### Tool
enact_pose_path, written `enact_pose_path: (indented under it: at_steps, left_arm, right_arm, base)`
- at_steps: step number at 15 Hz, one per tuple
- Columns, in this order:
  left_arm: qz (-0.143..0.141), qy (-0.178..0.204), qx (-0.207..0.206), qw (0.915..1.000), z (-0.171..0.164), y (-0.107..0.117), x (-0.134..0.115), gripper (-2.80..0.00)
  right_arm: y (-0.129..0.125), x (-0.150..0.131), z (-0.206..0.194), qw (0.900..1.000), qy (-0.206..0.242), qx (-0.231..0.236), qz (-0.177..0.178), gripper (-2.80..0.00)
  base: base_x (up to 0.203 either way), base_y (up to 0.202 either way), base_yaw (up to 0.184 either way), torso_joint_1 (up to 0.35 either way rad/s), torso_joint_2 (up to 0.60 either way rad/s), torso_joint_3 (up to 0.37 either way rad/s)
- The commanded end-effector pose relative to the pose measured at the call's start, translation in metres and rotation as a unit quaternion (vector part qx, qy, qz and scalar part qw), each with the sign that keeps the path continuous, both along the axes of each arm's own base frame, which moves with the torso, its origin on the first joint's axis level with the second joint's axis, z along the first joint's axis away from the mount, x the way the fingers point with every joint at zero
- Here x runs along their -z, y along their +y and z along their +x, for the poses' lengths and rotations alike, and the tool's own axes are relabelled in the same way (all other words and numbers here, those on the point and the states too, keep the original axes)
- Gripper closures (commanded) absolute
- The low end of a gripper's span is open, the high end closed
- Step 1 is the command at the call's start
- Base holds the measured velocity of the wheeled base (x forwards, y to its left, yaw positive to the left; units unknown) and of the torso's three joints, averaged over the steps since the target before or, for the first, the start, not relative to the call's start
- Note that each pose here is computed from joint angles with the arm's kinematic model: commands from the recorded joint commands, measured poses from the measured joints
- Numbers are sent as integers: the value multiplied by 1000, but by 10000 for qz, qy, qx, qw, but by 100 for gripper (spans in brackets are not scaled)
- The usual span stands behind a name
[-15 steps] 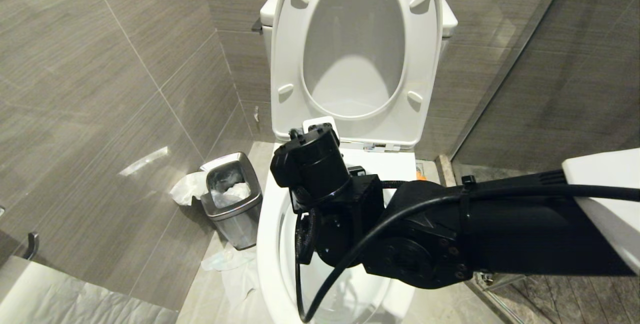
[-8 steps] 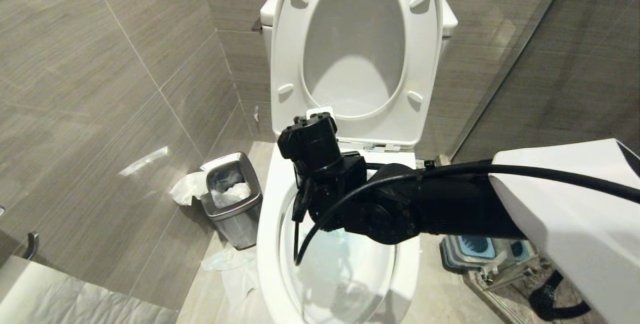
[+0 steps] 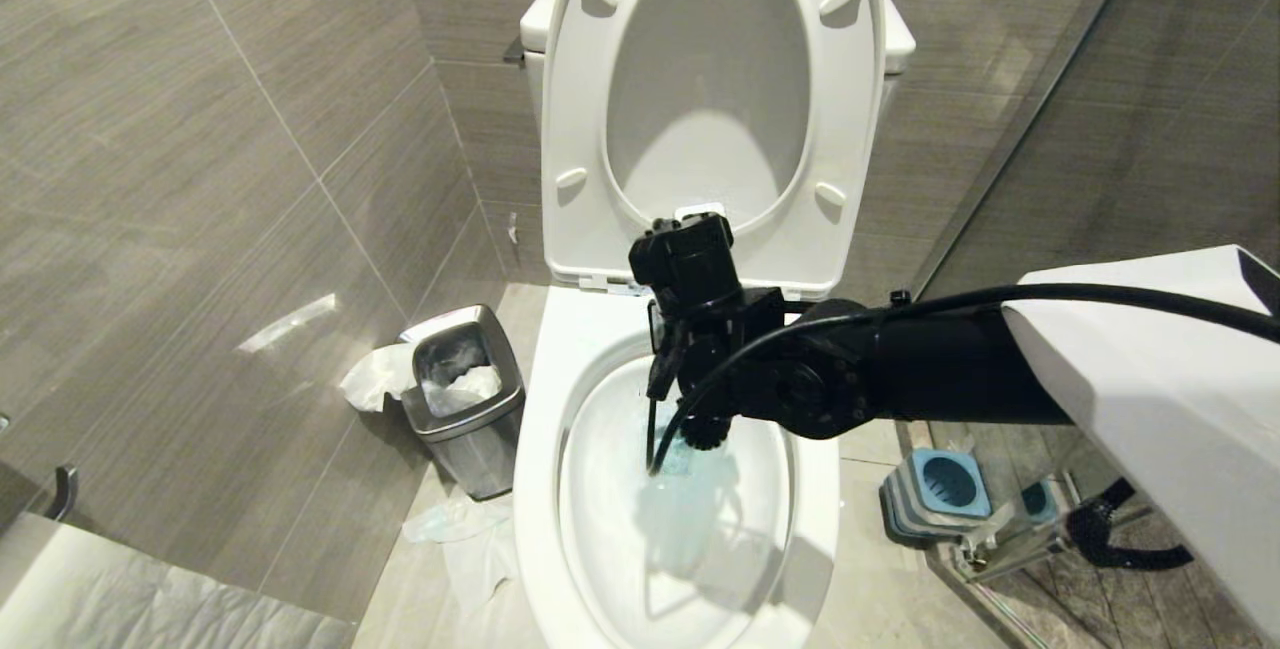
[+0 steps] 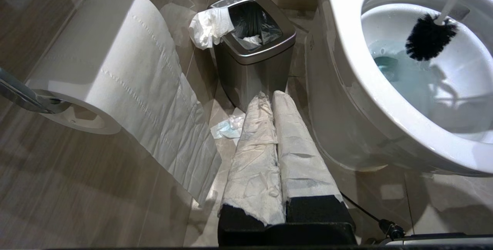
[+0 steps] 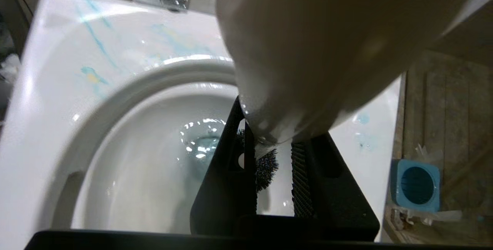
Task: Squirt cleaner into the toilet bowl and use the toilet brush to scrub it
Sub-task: Scrub the toilet bowl
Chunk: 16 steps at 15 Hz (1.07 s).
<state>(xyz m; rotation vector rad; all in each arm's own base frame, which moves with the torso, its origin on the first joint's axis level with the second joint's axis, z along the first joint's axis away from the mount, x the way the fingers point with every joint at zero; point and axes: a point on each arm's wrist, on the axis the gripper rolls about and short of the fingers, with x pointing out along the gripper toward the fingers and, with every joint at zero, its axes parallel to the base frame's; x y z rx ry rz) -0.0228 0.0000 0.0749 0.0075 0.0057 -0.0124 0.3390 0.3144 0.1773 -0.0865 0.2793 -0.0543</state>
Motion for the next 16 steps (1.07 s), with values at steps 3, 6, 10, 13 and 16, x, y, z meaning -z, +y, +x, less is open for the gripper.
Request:
enact_pose_path:
  at_steps: [3,6,10,13,16]
  left_arm:
    - [1,10,0,10000,0,0,0,0]
    - [1,10,0,10000,0,0,0,0]
    - [1,10,0,10000,0,0,0,0]
    - [1,10,0,10000,0,0,0,0]
    - [1,10,0,10000,0,0,0,0]
  right_arm:
    - [-22,-5,-21,9998,168,-15,-68,0]
    - [-33,-9,-50,9995,290,-129,-49,0]
    - [-25,-8,-80,9985,369,-396,52,0]
    - [-6,0,-86,9974,393,-606,9,0]
    - [16,0,-74,9975,258,-647,137,0]
  base:
    - [0,0,0,0,0,0]
    - [0,0,0,0,0,0]
    - [0,0,0,0,0,0]
    - [0,0,0,0,0,0]
    - [0,0,0,0,0,0]
